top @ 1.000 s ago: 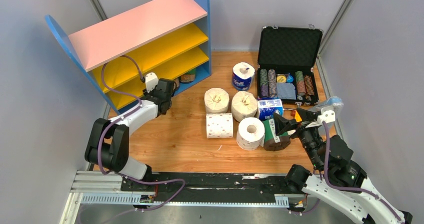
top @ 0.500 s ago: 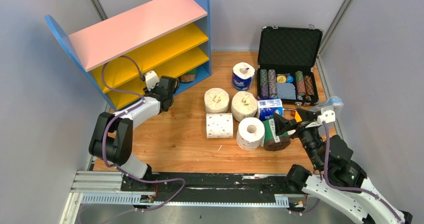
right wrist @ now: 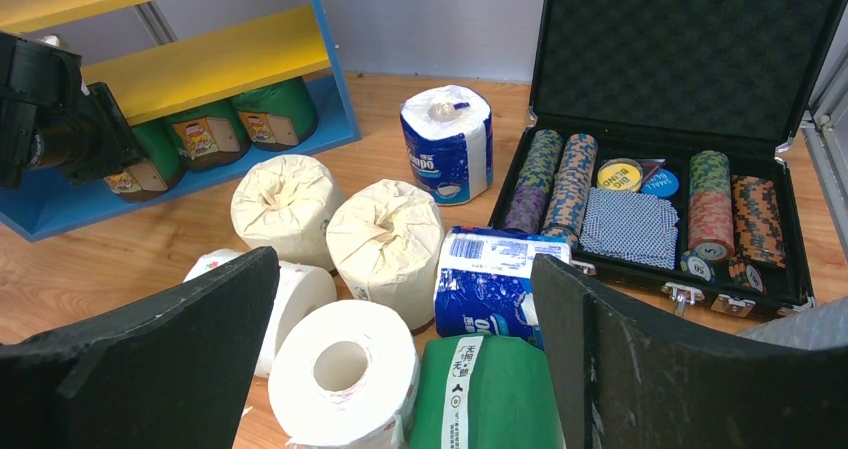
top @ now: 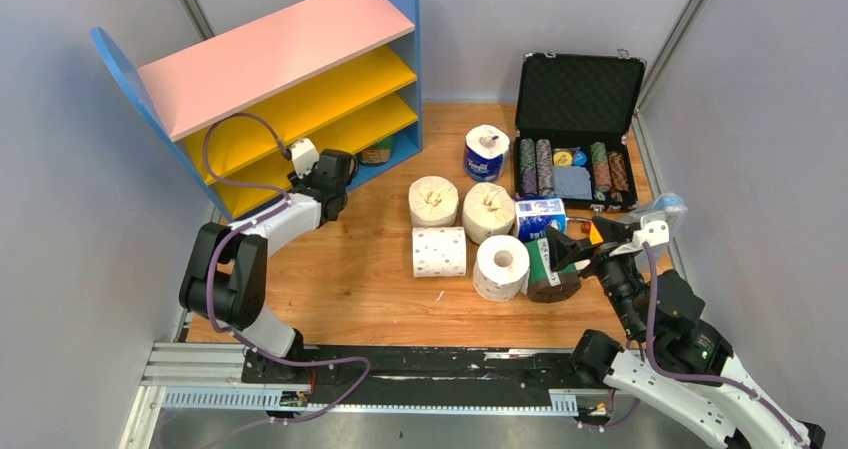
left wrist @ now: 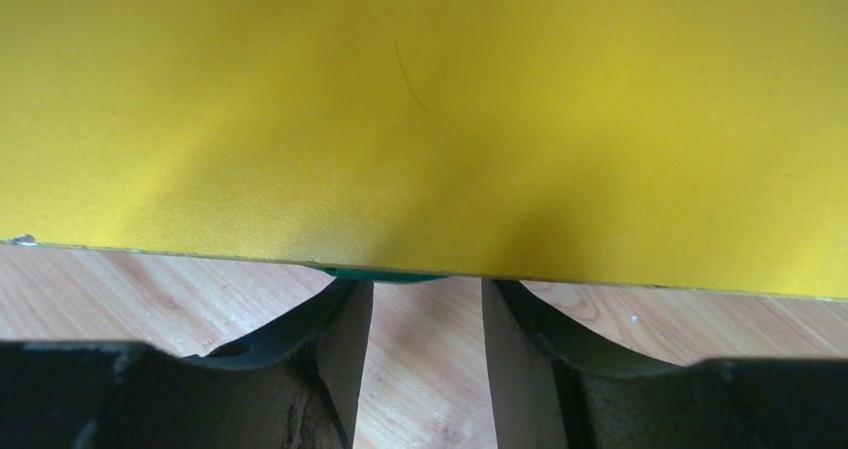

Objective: Place and organize the paper towels onto the shelf
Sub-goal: Place the paper towel on the shelf.

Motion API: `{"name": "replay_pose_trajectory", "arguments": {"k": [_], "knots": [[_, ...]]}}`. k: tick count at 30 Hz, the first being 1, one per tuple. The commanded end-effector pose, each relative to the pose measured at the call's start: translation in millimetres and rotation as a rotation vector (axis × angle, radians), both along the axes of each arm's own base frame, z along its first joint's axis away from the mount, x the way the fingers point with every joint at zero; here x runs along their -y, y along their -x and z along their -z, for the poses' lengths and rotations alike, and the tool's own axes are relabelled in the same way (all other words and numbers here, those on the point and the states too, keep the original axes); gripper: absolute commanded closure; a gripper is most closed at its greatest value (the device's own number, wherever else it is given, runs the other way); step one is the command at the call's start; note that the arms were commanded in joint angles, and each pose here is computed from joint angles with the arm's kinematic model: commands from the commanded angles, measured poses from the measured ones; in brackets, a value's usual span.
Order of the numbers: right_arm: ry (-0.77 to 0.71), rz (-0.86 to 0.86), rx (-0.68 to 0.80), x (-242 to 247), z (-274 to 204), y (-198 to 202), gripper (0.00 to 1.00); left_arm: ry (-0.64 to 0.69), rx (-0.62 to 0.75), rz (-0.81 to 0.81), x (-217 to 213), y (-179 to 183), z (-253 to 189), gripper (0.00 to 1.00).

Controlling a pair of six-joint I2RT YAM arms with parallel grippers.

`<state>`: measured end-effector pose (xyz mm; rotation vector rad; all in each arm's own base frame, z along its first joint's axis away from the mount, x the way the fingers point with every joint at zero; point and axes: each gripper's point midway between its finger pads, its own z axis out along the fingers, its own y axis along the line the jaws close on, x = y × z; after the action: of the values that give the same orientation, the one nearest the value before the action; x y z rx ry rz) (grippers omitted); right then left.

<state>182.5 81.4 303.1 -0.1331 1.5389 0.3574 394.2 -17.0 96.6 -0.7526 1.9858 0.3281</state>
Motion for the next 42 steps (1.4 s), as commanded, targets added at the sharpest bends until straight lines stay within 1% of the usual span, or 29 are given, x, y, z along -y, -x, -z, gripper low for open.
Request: {"name": "replay_pose_trajectory", "arguments": {"k": [1, 5, 8, 11, 14, 18, 19, 20, 23, 27, 30, 31, 32, 36, 40, 42], "knots": [[-0.025, 0.004, 0.017, -1.3, -6.9, -1.7, 0.00, 0.042, 0.104, 0.085, 12.4, -35.1, -30.9, 0.47], [-0.027, 0.006, 0.016, -0.9, -7.2, -1.8, 0.00, 0.056, 0.095, 0.105, 14.7, -29.1, -36.0, 0.41], [-0.030, 0.007, 0.017, -0.7, -8.0, -1.7, 0.00, 0.068, 0.091, 0.126, 16.8, -20.5, -46.0, 0.32], [-0.031, 0.013, 0.018, 0.4, -8.5, -2.0, 0.00, 0.081, 0.072, 0.157, 18.8, -6.7, -60.9, 0.25], [-0.036, 0.016, 0.017, 0.9, -9.3, -2.0, 0.00, 0.095, 0.070, 0.210, 23.2, 5.6, -80.6, 0.20], [-0.039, 0.017, 0.016, 1.0, -9.7, -2.1, 0.00, 0.064, 0.074, 0.282, 19.2, 32.3, -111.6, 0.11], [-0.040, 0.017, 0.016, 1.2, -9.6, -1.9, 0.00, 0.048, 0.107, 0.307, 17.1, 40.4, -129.2, 0.08], [-0.040, 0.015, 0.017, 1.1, -10.0, -1.7, 0.00, 0.037, 0.114, 0.326, 15.7, 47.5, -137.1, 0.07], [-0.056, 0.003, 0.017, -0.3, -13.2, -0.1, 0.00, -0.015, 0.120, 0.435, 18.3, 62.8, -154.7, 0.01], [-0.079, 0.001, -0.020, -6.6, -12.6, -2.4, 0.00, -0.057, 0.174, 0.577, 26.3, 83.7, -179.8, 0.00], [-0.090, 0.007, -0.106, -16.9, -7.3, -6.7, 0.00, -0.086, 0.263, 0.654, 30.6, 98.7, -204.1, 0.00], [-0.092, 0.014, -0.136, -18.9, -5.7, -7.7, 0.00, -0.098, 0.273, 0.681, 32.7, 101.3, -205.6, 0.00], [-0.095, 0.023, -0.169, -22.0, -3.3, -9.5, 0.00, -0.112, 0.314, 0.692, 32.2, 106.3, -215.8, 0.00], [-0.092, 0.060, -0.284, -32.7, 5.3, -15.3, 0.00, -0.124, 0.409, 0.724, 34.3, 117.9, -232.0, 0.00], [-0.051, 0.112, -0.401, -40.1, 24.9, -21.1, 0.00, -0.116, 0.450, 0.742, 36.6, 125.2, -234.0, 0.00], [-0.068, 0.166, -0.487, -37.6, 38.9, -24.6, 0.00, -0.105, 0.471, 0.743, 37.7, 127.1, -232.5, 0.00]]}}
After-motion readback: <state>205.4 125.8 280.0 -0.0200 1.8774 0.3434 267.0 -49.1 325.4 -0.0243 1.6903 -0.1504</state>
